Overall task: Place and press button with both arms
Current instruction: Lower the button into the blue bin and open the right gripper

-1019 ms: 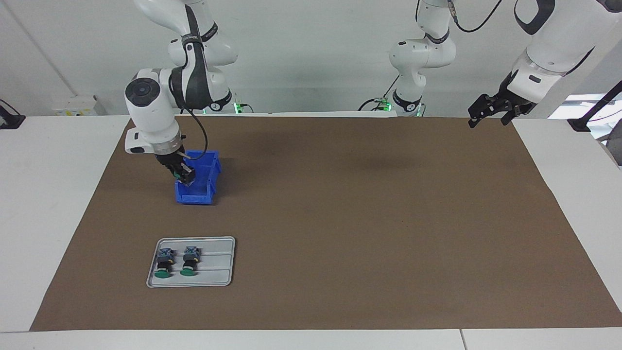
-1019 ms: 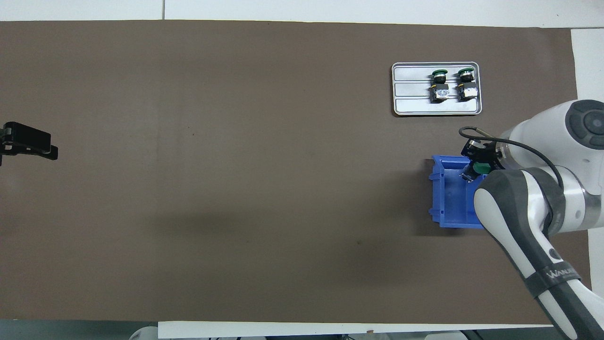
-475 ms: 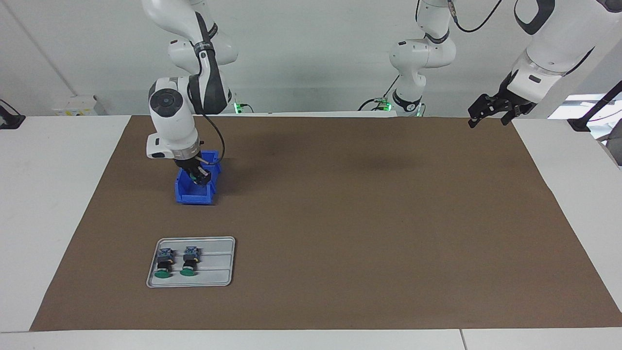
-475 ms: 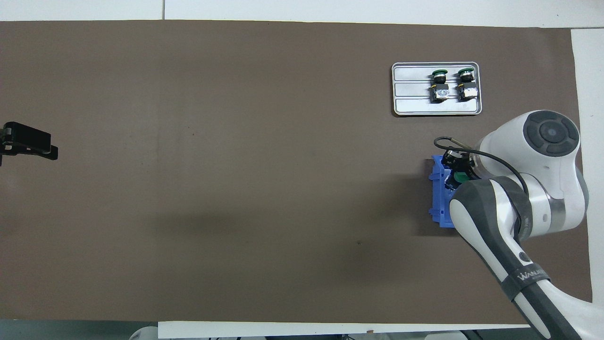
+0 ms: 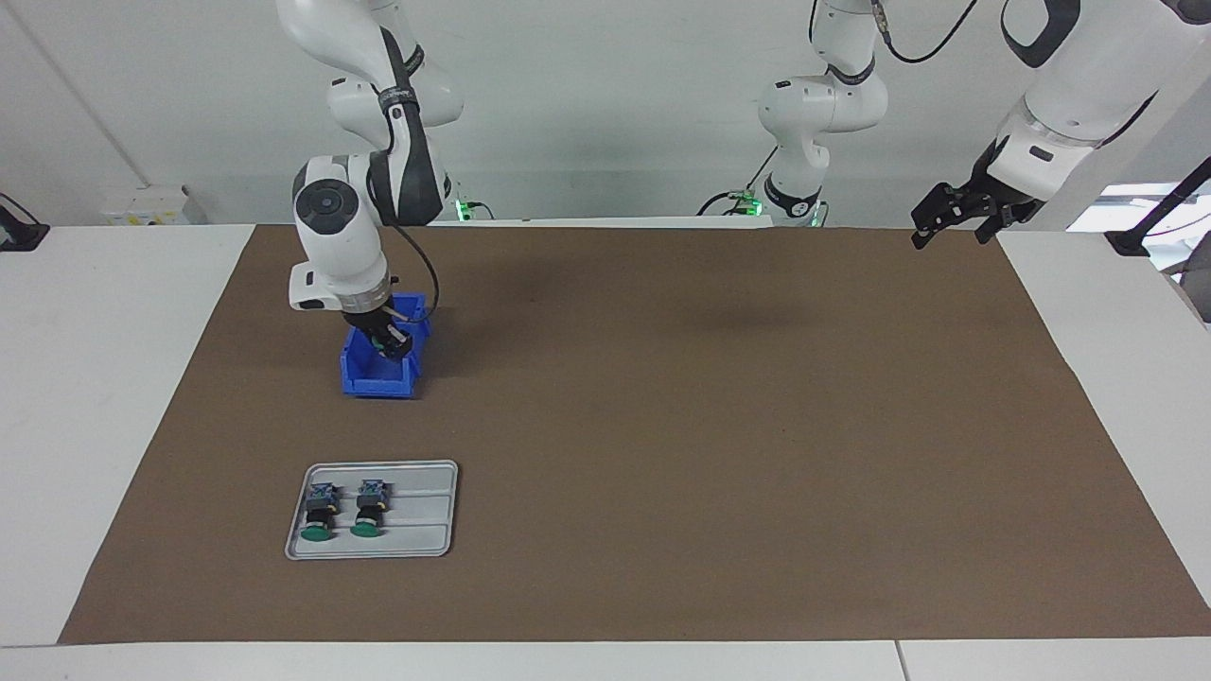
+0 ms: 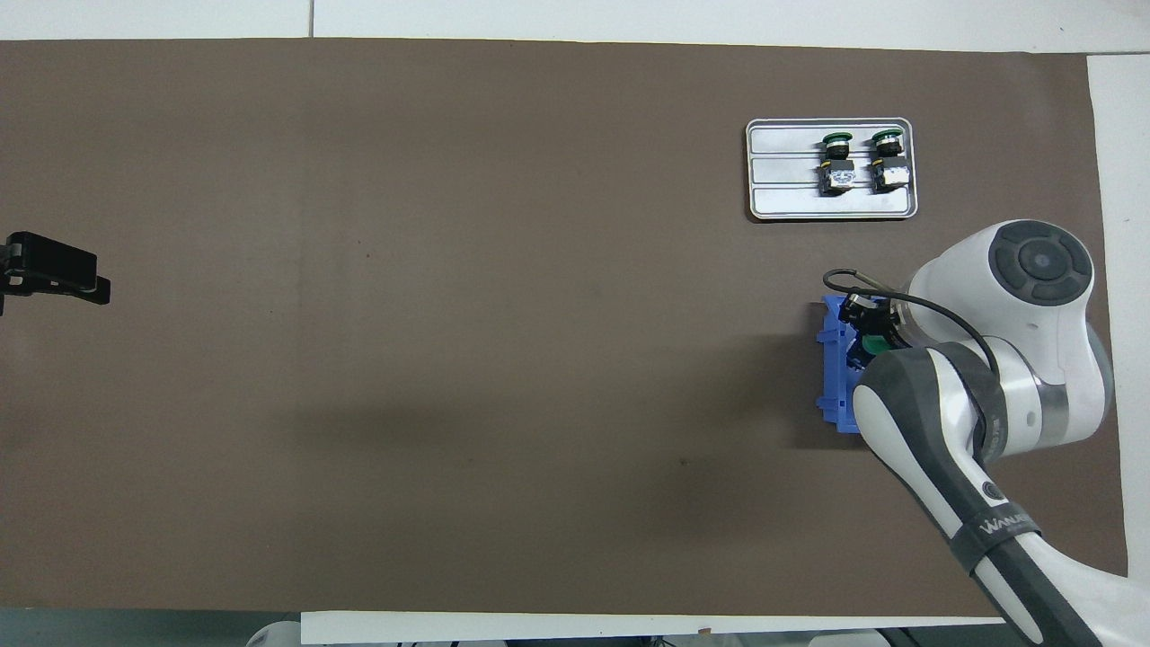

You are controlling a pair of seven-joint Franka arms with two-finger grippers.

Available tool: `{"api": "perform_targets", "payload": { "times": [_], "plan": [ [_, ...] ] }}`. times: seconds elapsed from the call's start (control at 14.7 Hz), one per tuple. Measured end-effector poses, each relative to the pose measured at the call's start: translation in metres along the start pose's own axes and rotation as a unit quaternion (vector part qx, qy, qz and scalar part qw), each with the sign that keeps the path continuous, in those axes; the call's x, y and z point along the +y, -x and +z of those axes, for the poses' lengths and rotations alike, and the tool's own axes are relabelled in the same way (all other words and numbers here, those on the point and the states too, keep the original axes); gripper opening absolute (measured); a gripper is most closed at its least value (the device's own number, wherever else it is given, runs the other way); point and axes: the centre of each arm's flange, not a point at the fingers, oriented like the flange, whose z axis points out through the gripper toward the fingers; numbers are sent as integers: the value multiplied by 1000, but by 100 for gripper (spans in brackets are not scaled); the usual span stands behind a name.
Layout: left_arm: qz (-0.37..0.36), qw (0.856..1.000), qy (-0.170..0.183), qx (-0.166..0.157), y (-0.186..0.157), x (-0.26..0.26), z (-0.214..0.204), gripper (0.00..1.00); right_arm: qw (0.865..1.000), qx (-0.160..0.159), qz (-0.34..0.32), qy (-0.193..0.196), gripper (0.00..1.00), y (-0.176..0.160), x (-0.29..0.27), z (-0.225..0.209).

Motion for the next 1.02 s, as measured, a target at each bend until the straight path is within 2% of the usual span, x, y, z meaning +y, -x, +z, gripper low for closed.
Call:
{"api": "perform_targets", "payload": {
  "times": [0.27, 0.34, 0.75, 1.02],
  "plan": [
    [0, 1000, 0, 0, 0, 0, 0, 100, 1000, 2, 0, 1, 84, -1, 1, 0],
    [0, 1000, 0, 0, 0, 0, 0, 100, 1000, 3, -1, 2, 90, -1, 1, -1],
    [0, 1000, 0, 0, 0, 0, 0, 100, 1000, 8, -6, 2, 95, -2, -1, -9],
    [0, 1000, 0, 0, 0, 0, 0, 100, 1000, 5, -27, 11, 99, -10, 1, -51]
  ]
}}
